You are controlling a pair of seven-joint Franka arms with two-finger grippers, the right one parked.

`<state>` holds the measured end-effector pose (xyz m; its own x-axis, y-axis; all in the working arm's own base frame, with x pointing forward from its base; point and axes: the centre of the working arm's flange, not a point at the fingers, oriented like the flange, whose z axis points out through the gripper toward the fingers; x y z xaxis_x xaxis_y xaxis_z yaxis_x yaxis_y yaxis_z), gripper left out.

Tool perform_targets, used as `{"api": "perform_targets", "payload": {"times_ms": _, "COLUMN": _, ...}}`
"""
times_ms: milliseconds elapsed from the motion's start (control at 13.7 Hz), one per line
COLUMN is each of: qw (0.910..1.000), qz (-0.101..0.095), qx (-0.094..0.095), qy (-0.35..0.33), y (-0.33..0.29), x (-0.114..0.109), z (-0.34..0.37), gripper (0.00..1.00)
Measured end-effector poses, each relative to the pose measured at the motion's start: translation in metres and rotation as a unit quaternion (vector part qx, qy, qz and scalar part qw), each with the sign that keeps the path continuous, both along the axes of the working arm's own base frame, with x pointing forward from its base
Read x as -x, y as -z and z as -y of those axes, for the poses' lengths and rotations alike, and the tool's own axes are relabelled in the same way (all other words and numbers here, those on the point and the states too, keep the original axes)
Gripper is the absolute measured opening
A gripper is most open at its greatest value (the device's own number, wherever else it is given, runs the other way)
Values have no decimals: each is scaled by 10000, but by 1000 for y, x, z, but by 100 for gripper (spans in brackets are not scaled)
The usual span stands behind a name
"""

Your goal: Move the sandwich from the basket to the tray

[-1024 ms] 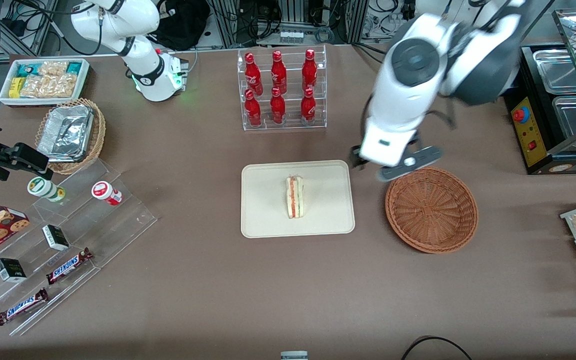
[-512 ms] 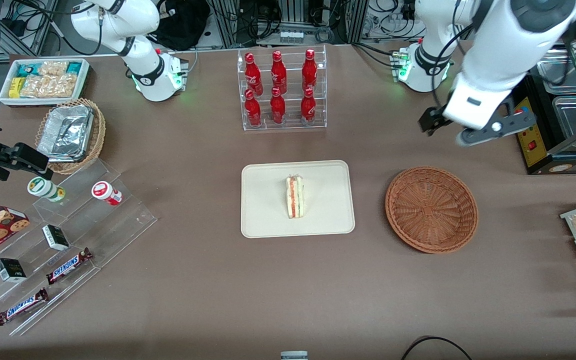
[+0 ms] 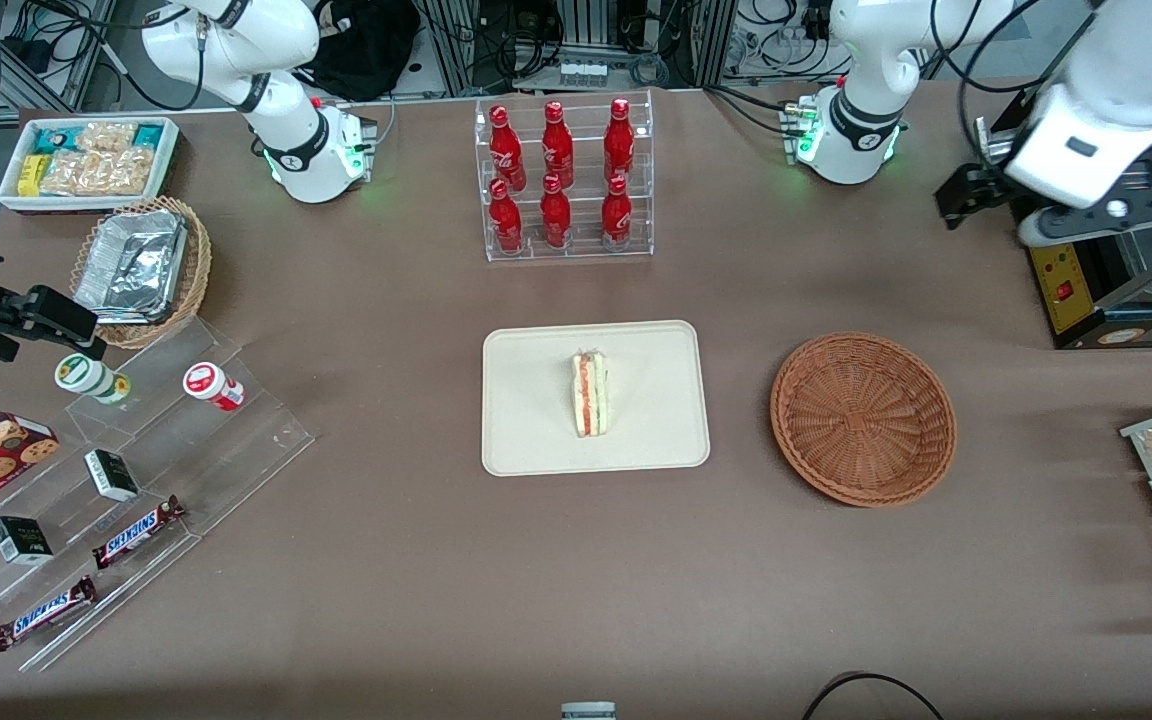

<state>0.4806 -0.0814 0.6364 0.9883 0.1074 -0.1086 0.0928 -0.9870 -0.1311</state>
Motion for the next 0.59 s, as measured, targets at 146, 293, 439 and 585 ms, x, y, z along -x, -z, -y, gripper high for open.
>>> {"api": "perform_targets", "payload": {"times_ms": 146, "qw": 9999, "qz": 93, "qx": 55, "qy": 37, "y": -9, "x": -7, "z": -8, "gripper": 100}}
{"api": "perform_targets", "payload": {"times_ms": 293, "qw": 9993, "qz": 156, "qx": 139, "qy": 311, "y": -17, "x": -19, "z": -18, "gripper": 100}}
{"api": "perform_targets", "payload": {"times_ms": 439, "qw": 9987, "qz": 178, "qx": 188, "qy": 437, "y": -18, "x": -34, "z": -23, "gripper": 100}}
{"api": "perform_targets", "payload": {"times_ms": 585, "qw": 9988, "qz": 163, "qx": 207, "qy": 419, "y": -14, "x": -44, "z": -28, "gripper": 100}}
